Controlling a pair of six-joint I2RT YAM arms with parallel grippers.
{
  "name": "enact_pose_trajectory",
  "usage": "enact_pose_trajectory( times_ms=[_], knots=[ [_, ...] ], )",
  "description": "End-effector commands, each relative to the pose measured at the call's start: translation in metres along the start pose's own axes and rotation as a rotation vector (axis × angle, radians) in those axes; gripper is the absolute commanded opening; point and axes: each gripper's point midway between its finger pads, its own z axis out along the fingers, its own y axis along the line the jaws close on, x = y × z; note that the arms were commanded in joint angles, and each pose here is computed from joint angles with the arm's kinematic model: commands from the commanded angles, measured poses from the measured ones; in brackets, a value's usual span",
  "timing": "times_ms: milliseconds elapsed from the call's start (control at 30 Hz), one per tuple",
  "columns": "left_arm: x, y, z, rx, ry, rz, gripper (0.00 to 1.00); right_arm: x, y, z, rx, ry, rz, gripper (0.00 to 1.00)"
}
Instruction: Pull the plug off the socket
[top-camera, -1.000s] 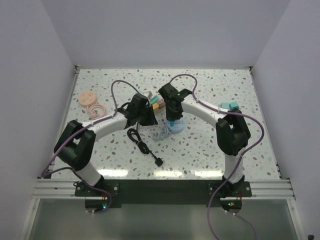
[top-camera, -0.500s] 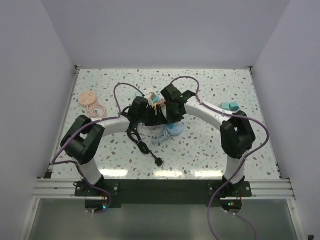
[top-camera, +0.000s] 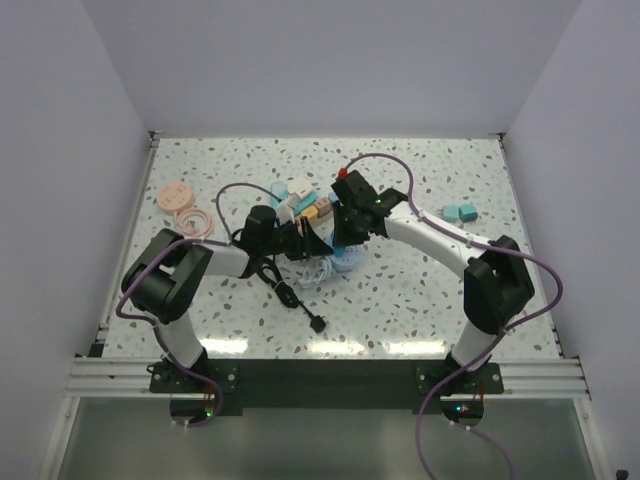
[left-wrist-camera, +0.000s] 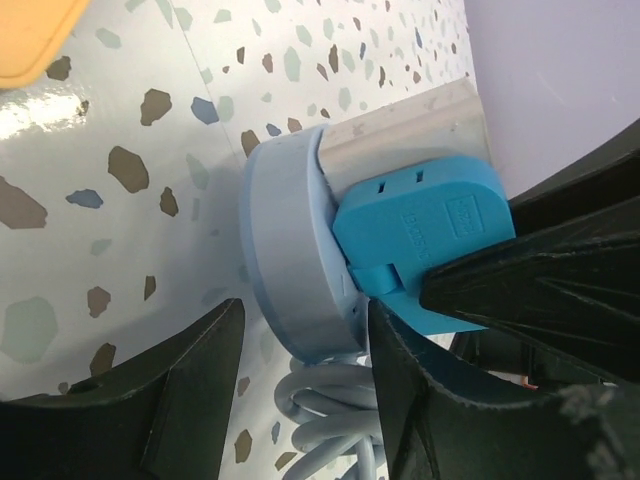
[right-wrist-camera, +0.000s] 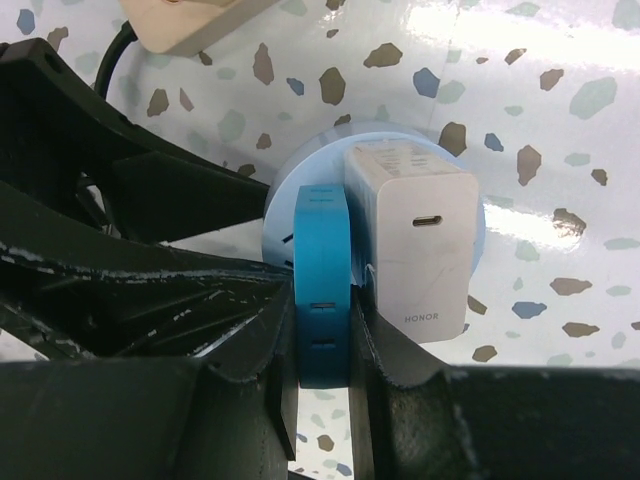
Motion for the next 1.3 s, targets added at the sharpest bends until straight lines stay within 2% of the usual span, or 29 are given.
enact_pose_trajectory(
  times_ms=[0,67,167,200,267,533,733,867,1000,1167,1267],
  knots=[
    [0.003,-0.022,-0.001,0.122,0.006,0.018,0.56,-0.036,0.028,-0.023,-0.131,-0.137,0.037,0.00],
    [0.003,-0.021,-0.001,0.115,0.005,0.011,0.49,-0.036,0.028,-0.021,-0.127,-0.138,0.035,0.00],
    [0.005,-0.006,0.002,0.045,0.007,-0.016,0.26,-0.037,0.029,-0.022,-0.126,-0.133,0.035,0.00],
    [0.006,-0.001,0.002,0.024,0.009,-0.020,0.14,-0.039,0.030,-0.024,-0.127,-0.136,0.035,0.00],
    [0.009,0.017,0.004,-0.057,0.014,-0.043,0.00,-0.040,0.029,-0.028,-0.125,-0.134,0.035,0.00],
    [0.027,0.062,0.006,-0.213,0.063,-0.090,0.00,-0.056,0.024,-0.059,-0.118,-0.194,0.031,0.00],
    [0.031,0.072,0.008,-0.236,0.074,-0.111,0.00,-0.046,0.026,-0.058,-0.146,-0.166,0.028,0.00],
    [0.029,0.069,0.008,-0.230,0.070,-0.110,0.00,-0.048,0.012,-0.068,-0.098,-0.212,0.023,0.00],
    [0.021,0.057,0.008,-0.188,0.055,-0.103,0.00,-0.083,-0.054,-0.080,0.136,-0.332,0.129,0.00],
    [0.009,0.038,0.005,-0.146,0.038,-0.074,0.00,-0.113,-0.179,-0.076,0.400,-0.393,0.417,0.00],
    [0.001,0.025,0.003,-0.124,0.039,-0.054,0.00,-0.122,-0.234,-0.053,0.485,-0.373,0.535,0.00]
  ],
)
